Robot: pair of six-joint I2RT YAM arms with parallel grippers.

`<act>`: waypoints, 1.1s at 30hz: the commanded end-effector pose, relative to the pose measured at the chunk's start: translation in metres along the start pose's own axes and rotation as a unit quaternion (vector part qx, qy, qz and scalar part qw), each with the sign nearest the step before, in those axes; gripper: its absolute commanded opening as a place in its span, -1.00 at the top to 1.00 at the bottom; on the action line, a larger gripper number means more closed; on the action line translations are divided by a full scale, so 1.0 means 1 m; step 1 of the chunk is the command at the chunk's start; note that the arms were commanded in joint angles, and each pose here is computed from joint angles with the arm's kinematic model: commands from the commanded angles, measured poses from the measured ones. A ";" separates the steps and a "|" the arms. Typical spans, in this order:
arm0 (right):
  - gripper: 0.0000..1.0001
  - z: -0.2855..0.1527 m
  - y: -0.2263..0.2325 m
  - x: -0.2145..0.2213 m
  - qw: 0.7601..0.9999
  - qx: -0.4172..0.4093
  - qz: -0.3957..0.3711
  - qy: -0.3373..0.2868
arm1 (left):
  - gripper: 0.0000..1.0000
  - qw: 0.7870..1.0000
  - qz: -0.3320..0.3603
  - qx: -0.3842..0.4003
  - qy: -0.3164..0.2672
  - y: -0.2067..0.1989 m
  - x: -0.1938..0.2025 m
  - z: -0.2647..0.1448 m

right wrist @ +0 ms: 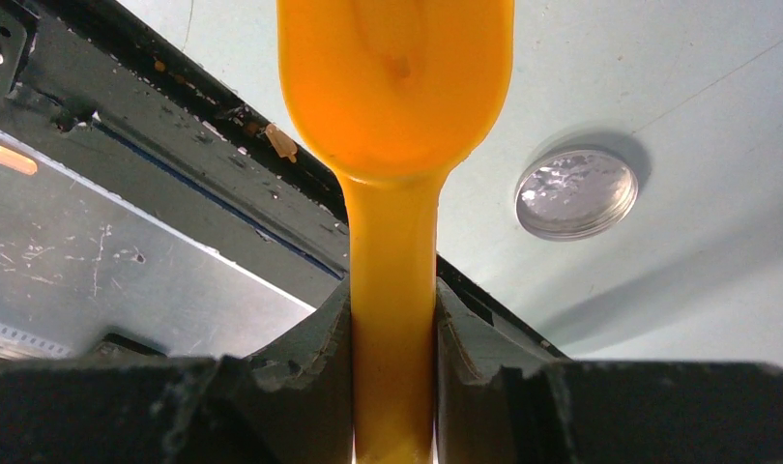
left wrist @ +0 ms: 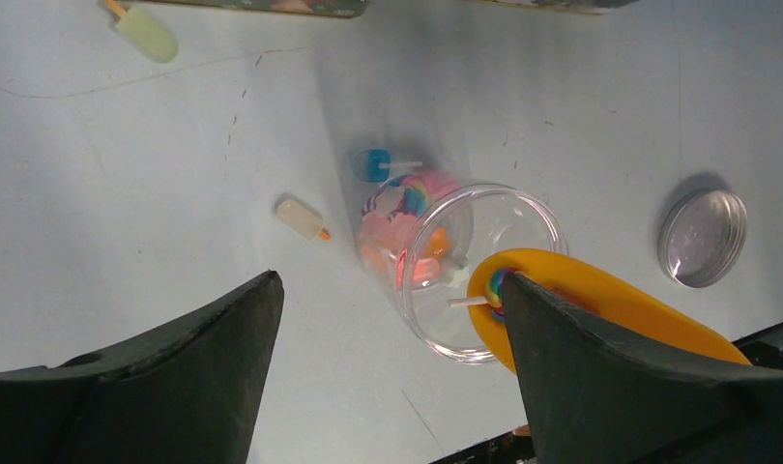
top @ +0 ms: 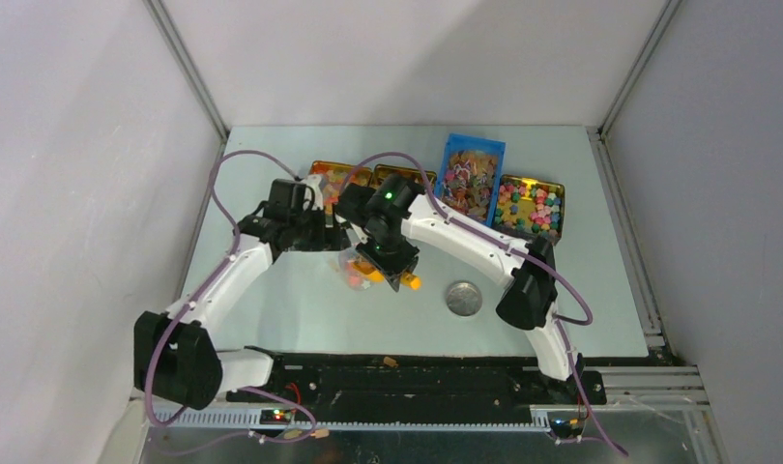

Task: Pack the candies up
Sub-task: Place the fake candies in the packing bottle.

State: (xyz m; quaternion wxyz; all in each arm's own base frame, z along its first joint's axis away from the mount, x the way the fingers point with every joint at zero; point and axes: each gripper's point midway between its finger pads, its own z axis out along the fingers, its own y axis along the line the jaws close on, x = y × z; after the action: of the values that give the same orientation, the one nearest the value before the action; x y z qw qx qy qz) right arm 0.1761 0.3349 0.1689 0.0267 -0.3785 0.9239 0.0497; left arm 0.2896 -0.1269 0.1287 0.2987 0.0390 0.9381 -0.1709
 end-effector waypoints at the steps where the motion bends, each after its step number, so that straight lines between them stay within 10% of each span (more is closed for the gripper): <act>1: 1.00 -0.007 0.003 -0.002 1.000 -0.009 -0.005 -0.007 | -0.81 0.999 0.017 -0.010 -0.035 -0.001 -0.020 -0.015; 19: 1.00 -0.012 0.000 0.003 1.000 -0.001 0.002 -0.002 | -0.84 0.990 0.050 -0.112 -0.068 0.032 -0.033 -0.046; 33: 1.00 -0.021 0.002 0.001 1.000 0.004 0.004 -0.016 | -0.82 0.999 0.017 -0.030 -0.019 0.018 -0.014 -0.016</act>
State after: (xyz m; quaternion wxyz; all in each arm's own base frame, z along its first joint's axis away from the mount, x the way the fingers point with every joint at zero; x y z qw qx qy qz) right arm 0.1760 0.3352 0.1737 0.0313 -0.3778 0.9240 0.0499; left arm 0.2915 -0.0905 0.1508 0.3333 0.0472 0.9384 -0.0786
